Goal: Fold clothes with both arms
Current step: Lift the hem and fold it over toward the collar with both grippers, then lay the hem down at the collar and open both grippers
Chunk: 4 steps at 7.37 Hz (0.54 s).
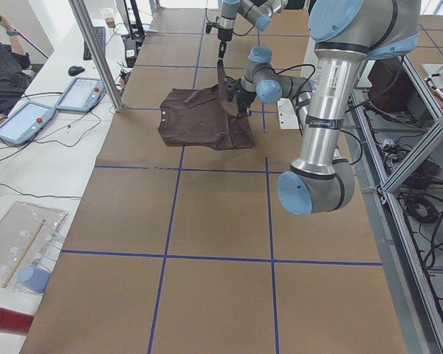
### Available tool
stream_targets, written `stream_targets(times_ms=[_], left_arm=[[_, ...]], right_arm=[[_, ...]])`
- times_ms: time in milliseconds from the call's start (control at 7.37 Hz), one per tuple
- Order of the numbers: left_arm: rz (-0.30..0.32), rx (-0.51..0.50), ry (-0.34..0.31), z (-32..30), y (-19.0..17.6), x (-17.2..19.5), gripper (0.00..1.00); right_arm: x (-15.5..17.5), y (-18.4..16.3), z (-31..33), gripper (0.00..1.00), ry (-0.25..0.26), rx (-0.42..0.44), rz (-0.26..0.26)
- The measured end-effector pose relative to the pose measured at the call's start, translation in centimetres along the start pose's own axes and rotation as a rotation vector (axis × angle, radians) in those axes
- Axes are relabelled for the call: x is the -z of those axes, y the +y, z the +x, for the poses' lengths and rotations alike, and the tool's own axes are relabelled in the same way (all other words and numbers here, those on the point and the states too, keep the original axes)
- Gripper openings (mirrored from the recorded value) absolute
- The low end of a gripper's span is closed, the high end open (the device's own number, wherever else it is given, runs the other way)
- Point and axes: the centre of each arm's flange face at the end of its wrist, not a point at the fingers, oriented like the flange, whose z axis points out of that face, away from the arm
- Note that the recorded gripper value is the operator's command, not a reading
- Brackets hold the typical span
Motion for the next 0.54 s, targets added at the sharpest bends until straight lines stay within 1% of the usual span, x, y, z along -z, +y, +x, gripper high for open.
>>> stream_targets(times_ms=[136, 271, 407, 543], left_arm=[[0.035, -0.01, -0.03, 0.7, -3.5, -2.0, 0.0], [0.066, -0.018, -0.043, 0.6, -6.7, -3.5, 0.0], [0.091, -0.018, -0.049, 0.4, -9.4, -5.5, 0.0], [0.109, -0.017, -0.05, 0.3, -11.7, -7.9, 0.0]], right_arm=[[-2.2, -3.2, 0.1, 0.0, -0.005, 0.0, 0.031], [-4.8, -5.7, 0.6, 0.0, -0.013, -0.002, 0.053], [-7.1, -7.5, 1.0, 0.0, -0.013, -0.005, 0.063], [-8.7, -8.9, 1.2, 0.0, -0.007, -0.012, 0.068]])
